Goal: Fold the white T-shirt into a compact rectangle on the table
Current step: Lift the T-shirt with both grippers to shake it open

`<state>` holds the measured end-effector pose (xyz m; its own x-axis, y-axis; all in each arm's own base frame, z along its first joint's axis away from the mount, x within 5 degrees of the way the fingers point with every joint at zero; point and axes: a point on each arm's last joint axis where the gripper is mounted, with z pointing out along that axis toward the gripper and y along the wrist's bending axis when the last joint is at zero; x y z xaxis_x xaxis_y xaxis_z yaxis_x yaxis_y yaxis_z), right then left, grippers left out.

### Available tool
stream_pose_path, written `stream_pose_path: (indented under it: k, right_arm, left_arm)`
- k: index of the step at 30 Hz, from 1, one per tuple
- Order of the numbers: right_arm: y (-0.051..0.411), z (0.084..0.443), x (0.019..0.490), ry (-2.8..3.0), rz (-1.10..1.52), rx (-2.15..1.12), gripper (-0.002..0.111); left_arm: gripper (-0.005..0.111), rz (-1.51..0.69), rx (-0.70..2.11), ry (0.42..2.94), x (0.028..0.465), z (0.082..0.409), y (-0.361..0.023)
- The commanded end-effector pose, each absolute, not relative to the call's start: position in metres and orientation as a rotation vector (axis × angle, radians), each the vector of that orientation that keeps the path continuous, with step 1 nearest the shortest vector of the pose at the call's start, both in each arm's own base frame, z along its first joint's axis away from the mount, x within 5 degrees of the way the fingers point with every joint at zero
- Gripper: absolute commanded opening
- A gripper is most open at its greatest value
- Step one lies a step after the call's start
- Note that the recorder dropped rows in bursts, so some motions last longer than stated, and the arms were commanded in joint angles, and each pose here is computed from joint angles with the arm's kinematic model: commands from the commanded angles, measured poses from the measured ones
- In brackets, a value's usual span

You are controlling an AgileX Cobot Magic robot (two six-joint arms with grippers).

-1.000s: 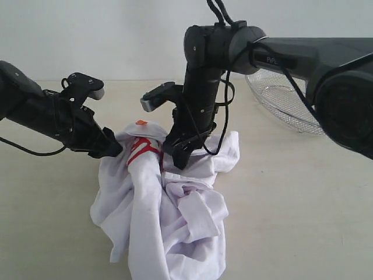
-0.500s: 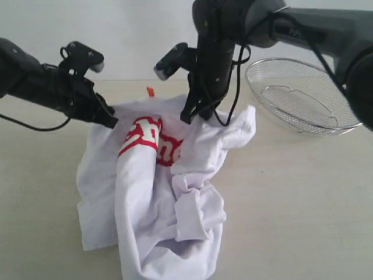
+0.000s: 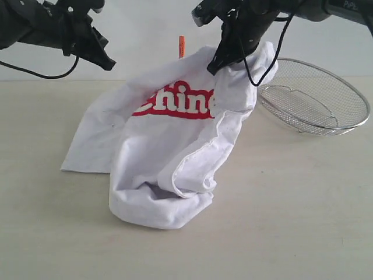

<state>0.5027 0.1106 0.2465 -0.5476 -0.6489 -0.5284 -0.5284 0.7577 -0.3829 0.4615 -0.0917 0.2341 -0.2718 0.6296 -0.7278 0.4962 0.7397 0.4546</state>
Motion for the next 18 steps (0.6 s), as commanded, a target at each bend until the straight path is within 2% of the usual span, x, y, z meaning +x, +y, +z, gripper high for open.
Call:
stream_pose_path:
  k: [1, 8, 10, 11, 14, 15, 16, 18]
  right_arm:
    - [0.116, 0.254, 0.508, 2.185, -0.171, -0.845, 0.0]
    - [0.119, 0.244, 0.513, 2.168, -0.149, -0.843, 0.001]
    - [0.12, 0.239, 0.514, 2.177, -0.148, -0.847, 0.014]
    - [0.12, 0.234, 0.515, 2.187, -0.144, -0.842, 0.025]
    - [0.121, 0.232, 0.517, 2.189, -0.121, -0.782, 0.067]
    - [0.12, 0.233, 0.518, 2.194, -0.109, -0.733, 0.076]
    - [0.119, 0.234, 0.518, 2.2, -0.109, -0.7, 0.078]
    - [0.115, 0.246, 0.515, 2.215, -0.118, -0.626, 0.072]
  left_arm:
    - [0.004, 0.2, 0.852, 1.938, 0.472, 0.216, -0.09]
    - [0.004, 0.19, 0.833, 1.941, 0.472, 0.218, -0.09]
    - [0.004, 0.164, 0.808, 1.956, 0.471, 0.218, -0.091]
    - [0.004, 0.142, 0.798, 1.972, 0.471, 0.217, -0.091]
    - [0.004, 0.093, 0.827, 2.004, 0.467, 0.216, -0.094]
    - [0.004, 0.073, 0.817, 2.015, 0.465, 0.218, -0.095]
    - [0.004, 0.05, 0.807, 2.027, 0.464, 0.22, -0.095]
    - [0.004, 0.026, 0.819, 2.035, 0.46, 0.225, -0.096]
